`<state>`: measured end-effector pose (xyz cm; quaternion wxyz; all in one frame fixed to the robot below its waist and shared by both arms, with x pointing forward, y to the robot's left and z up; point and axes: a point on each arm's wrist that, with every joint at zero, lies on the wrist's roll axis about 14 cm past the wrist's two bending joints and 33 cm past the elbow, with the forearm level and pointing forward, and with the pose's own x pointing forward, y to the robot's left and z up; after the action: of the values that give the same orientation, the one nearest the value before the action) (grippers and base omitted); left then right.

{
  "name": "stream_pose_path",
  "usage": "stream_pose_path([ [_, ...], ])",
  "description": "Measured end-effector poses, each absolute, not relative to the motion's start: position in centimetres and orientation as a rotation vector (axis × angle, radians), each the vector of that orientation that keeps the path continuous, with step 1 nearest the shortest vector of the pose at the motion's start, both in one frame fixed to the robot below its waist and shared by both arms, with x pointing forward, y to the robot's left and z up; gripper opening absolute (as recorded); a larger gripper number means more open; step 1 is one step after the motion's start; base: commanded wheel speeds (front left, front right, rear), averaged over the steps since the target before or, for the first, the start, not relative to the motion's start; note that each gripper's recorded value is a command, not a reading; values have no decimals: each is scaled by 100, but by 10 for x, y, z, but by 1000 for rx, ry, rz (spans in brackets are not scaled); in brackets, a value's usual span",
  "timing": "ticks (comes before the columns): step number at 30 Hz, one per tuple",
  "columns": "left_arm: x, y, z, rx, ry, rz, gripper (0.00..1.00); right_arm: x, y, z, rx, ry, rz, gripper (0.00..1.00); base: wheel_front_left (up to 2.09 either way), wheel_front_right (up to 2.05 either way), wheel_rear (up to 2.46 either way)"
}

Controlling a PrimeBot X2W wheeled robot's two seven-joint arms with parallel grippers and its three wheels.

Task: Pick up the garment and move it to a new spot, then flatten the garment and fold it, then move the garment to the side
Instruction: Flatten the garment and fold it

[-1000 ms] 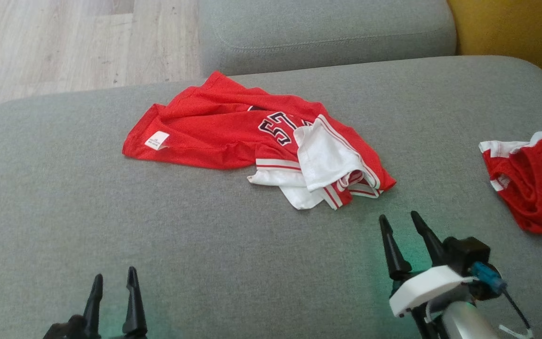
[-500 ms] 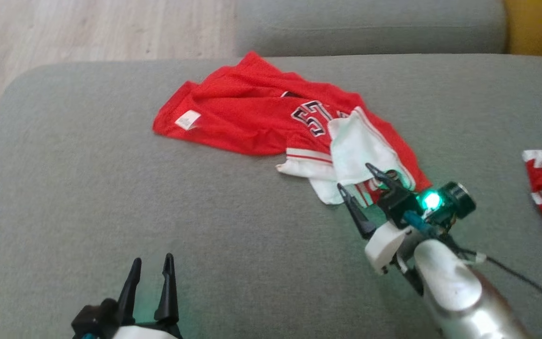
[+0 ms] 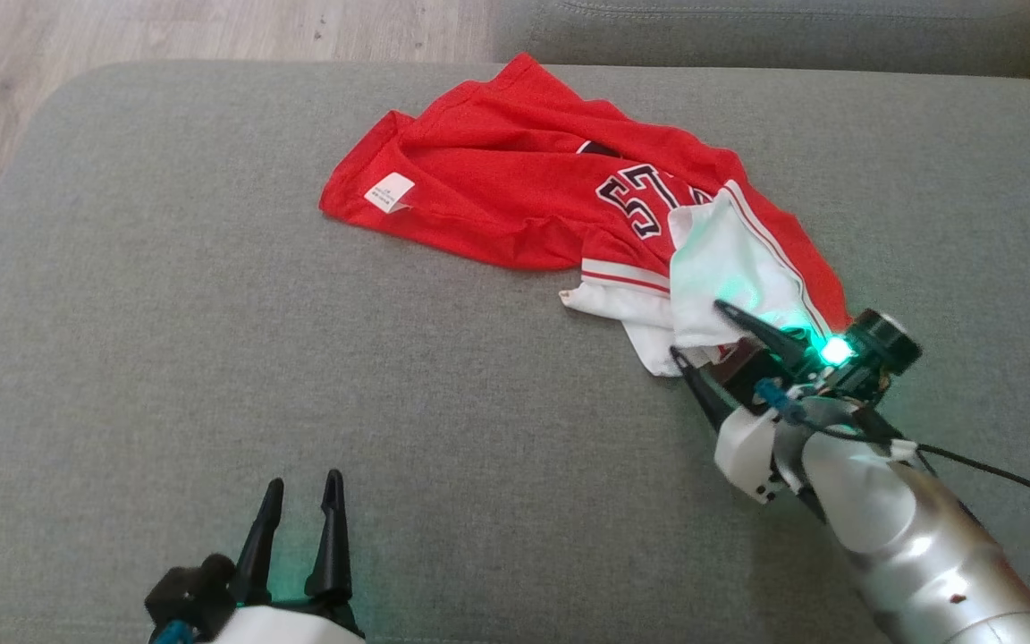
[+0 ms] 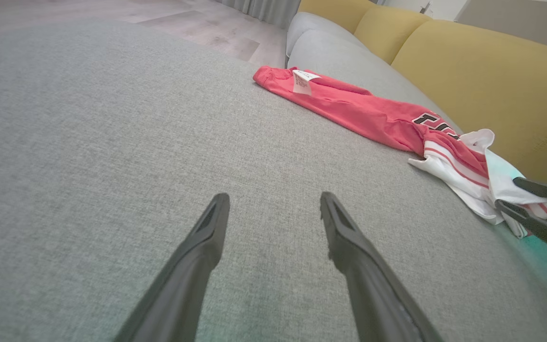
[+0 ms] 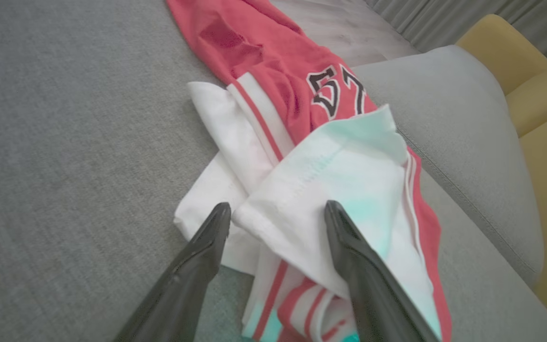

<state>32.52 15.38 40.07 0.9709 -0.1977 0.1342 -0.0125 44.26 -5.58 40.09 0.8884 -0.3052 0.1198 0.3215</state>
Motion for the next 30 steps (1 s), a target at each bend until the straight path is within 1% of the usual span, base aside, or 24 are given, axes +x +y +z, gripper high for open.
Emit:
stream_pose_path([
  [4, 326, 151, 400, -409, 274, -30, 100, 437, -49, 396, -665, 250, 705, 100, 0, 0, 0],
  [13, 332, 150, 402, -413, 267, -36, 100, 443, -58, 393, -648, 269, 676, 100, 0, 0, 0],
  [15, 332, 151, 402, -422, 269, -30, 100, 444, -59, 392, -643, 276, 671, 74, 0, 0, 0],
  [16, 332, 151, 402, -421, 269, -29, 100, 444, -61, 391, -640, 281, 666, 56, 0, 0, 0],
  [17, 332, 152, 402, -421, 269, -28, 100, 443, -62, 391, -638, 285, 662, 40, 0, 0, 0],
  [18, 331, 152, 401, -421, 269, -27, 100, 444, -64, 391, -635, 288, 657, 16, 0, 0, 0],
  [19, 331, 152, 402, -423, 268, -25, 100, 444, -64, 392, -633, 288, 653, 0, 0, 0, 0],
  [24, 332, 153, 404, -430, 259, -23, 100, 449, -68, 404, -588, 264, 610, 0, 0, 0, 0],
  [27, 332, 152, 408, -430, 248, -30, 100, 463, -68, 434, -508, 184, 552, 0, 0, 0, 0],
  [30, 331, 150, 411, -430, 239, -36, 100, 487, -78, 480, -439, 73, 472, 0, 0, 0, 0],
])
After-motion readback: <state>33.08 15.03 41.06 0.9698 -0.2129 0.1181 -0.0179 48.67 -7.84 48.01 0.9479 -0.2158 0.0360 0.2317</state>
